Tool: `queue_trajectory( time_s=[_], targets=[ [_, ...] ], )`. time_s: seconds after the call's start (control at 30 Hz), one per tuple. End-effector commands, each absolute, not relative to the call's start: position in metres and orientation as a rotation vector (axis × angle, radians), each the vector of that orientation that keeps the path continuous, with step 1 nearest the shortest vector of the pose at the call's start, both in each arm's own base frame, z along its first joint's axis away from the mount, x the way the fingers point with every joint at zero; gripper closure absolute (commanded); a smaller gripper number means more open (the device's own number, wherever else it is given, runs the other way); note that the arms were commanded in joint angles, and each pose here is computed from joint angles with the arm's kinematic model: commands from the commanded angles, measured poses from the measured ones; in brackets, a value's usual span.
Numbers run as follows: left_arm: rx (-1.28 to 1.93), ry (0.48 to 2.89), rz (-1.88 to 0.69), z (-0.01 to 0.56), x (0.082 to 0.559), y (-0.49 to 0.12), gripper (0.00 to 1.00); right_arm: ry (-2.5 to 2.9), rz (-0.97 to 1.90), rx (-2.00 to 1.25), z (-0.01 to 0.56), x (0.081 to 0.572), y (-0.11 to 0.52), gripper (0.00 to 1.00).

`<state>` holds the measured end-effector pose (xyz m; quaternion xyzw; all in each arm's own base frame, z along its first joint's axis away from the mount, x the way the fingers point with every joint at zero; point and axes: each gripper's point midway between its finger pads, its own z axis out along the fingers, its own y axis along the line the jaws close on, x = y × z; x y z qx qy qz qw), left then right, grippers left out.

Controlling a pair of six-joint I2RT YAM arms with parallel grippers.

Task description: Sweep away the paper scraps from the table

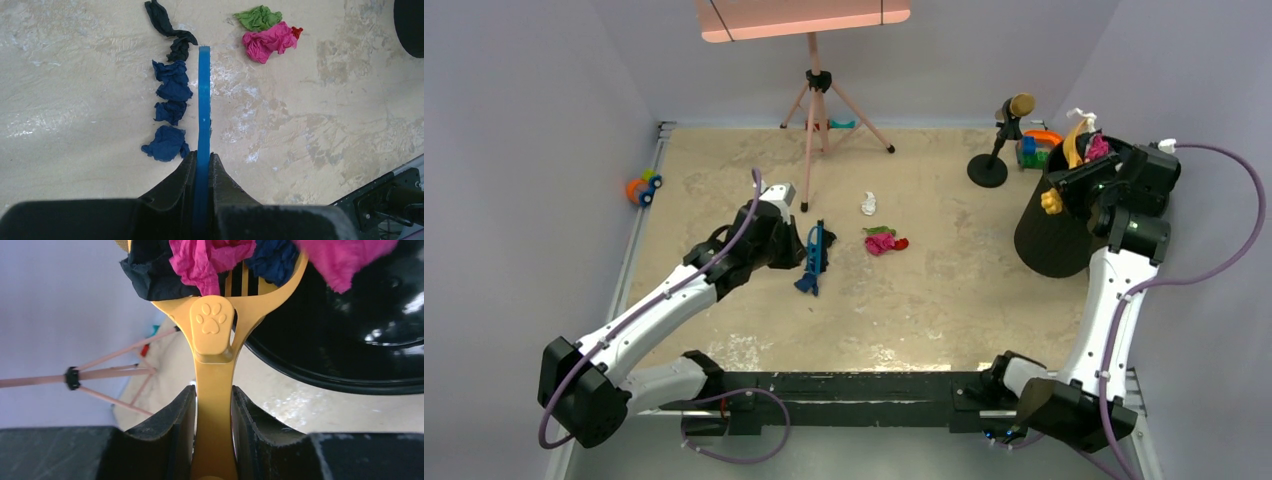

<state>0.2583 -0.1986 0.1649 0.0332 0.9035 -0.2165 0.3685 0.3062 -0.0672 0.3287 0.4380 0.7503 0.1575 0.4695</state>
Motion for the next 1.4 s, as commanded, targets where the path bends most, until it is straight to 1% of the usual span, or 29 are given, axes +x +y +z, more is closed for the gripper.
queue_trajectory(
  time_s=[0.0, 0.2, 0.53, 0.7, 0.83, 0.97, 1.37],
  targets=[
    [0.051, 2.209, -0.559, 0.179, 0.269, -0.197, 1.00, 1.698, 0.720, 1.076, 0.356, 0.320, -0.046, 1.00],
    [0.017, 2.176, -0.502, 0.178, 0.272, -0.184, 1.00, 1.562, 0.996, 1.101, 0.359, 0.329, -0.034, 1.00],
    [0.021, 2.145, -0.487, 0.179, 0.272, -0.180, 1.00, 1.422, 1.098, 1.099, 0.371, 0.327, -0.033, 1.00],
    [0.016, 2.110, -0.479, 0.181, 0.272, -0.175, 1.00, 1.312, 1.197, 1.095, 0.371, 0.324, -0.031, 1.00],
    [0.012, 2.093, -0.473, 0.183, 0.272, -0.173, 1.00, 1.244, 1.262, 1.123, 0.360, 0.321, -0.031, 1.00],
    [0.015, 2.094, -0.472, 0.183, 0.272, -0.173, 1.00, 1.152, 1.317, 1.117, 0.367, 0.313, -0.031, 1.00],
    [0.021, 2.090, -0.468, 0.182, 0.272, -0.172, 1.00, 1.033, 1.341, 1.020, 0.390, 0.298, -0.030, 1.00]
  ],
)
